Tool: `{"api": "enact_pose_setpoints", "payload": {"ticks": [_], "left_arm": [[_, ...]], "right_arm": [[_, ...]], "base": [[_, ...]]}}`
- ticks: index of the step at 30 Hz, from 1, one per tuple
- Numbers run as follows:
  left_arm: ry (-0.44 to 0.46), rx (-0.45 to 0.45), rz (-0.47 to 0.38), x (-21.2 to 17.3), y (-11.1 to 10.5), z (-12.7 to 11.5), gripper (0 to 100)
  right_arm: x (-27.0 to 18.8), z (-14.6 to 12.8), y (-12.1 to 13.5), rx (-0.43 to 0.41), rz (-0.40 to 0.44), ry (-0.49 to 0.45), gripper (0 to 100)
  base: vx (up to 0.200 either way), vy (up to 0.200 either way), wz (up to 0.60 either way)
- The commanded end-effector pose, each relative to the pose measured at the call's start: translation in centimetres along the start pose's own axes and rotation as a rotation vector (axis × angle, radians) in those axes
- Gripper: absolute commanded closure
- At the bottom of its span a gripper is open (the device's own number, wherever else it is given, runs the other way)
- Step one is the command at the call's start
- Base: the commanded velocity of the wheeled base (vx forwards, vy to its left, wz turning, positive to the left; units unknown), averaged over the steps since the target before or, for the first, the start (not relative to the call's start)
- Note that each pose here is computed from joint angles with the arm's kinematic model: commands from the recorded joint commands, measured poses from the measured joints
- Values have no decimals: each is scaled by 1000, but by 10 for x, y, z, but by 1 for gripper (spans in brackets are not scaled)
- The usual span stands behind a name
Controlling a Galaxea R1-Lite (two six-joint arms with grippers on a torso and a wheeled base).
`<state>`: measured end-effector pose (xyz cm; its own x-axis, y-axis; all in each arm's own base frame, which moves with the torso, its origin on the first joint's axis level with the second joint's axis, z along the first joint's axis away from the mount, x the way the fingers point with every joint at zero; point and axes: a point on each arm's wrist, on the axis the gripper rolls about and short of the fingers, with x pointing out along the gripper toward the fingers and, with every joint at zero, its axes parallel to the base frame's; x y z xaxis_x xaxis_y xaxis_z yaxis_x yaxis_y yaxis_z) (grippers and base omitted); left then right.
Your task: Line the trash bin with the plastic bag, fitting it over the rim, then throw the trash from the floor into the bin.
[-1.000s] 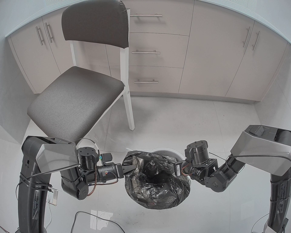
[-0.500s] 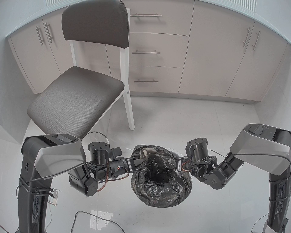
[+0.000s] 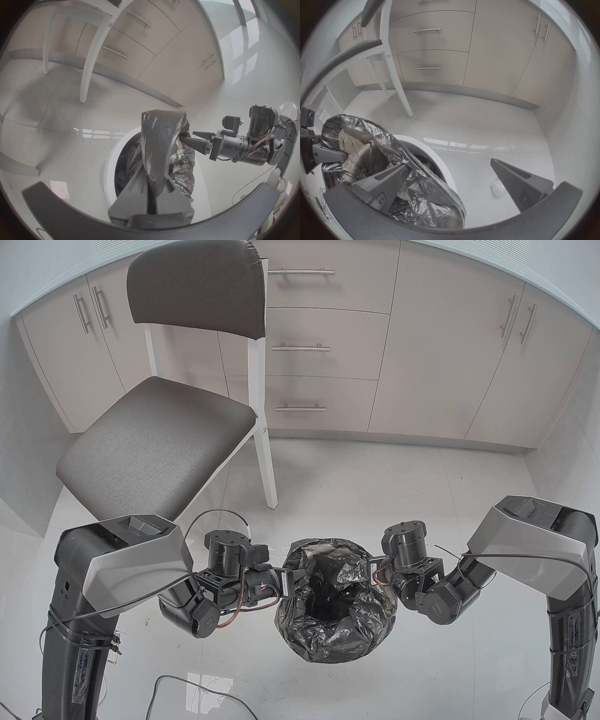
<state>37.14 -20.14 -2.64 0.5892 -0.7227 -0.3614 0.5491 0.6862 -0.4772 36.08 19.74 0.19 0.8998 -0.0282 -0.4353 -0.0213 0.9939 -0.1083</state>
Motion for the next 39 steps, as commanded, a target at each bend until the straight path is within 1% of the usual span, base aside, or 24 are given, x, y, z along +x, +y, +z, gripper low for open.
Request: {"api": "enact_pose_setpoints", "payload": {"ticks": [1, 4, 5, 6, 7, 11, 15, 16, 19, 25, 39], "left_arm": [[5, 9, 7, 10, 7, -1, 100], [23, 2, 15, 12, 7, 2, 100], [23, 2, 15, 12, 7, 2, 100], [32, -1, 22, 12, 9, 2, 100], [36, -2, 25, 12, 10, 2, 100], [36, -5, 29, 11, 11, 4, 100], [22, 6, 39, 11, 17, 8, 100], [27, 10, 50, 10, 22, 9, 100], [41, 1, 69, 10, 25, 12, 100], [17, 2, 137, 13, 28, 17, 100], [30, 0, 142, 11, 24, 16, 100]], "right_arm": [[8, -1, -5, 13, -16, -4, 0], [15, -3, -7, 38, -22, -43, 0], [15, -3, -7, 38, -22, -43, 0], [18, -3, -8, 53, -24, -81, 0], [19, -3, -9, 56, -24, -89, 0], [22, -3, -11, 64, -29, -95, 0], [29, -4, -14, 82, -37, -100, 0], [34, -4, -17, 94, -43, -115, 0], [38, -7, -18, 114, -39, -144, 0], [41, -10, -17, 118, -36, -152, 0], [40, -5, -17, 146, -30, -203, 0]], "base": [[0, 0, 0], [0, 0, 0], [0, 0, 0], [0, 0, 0], [0, 0, 0], [0, 0, 0], [0, 0, 0], [0, 0, 0], [0, 0, 0], [0, 0, 0], [0, 0, 0]]}}
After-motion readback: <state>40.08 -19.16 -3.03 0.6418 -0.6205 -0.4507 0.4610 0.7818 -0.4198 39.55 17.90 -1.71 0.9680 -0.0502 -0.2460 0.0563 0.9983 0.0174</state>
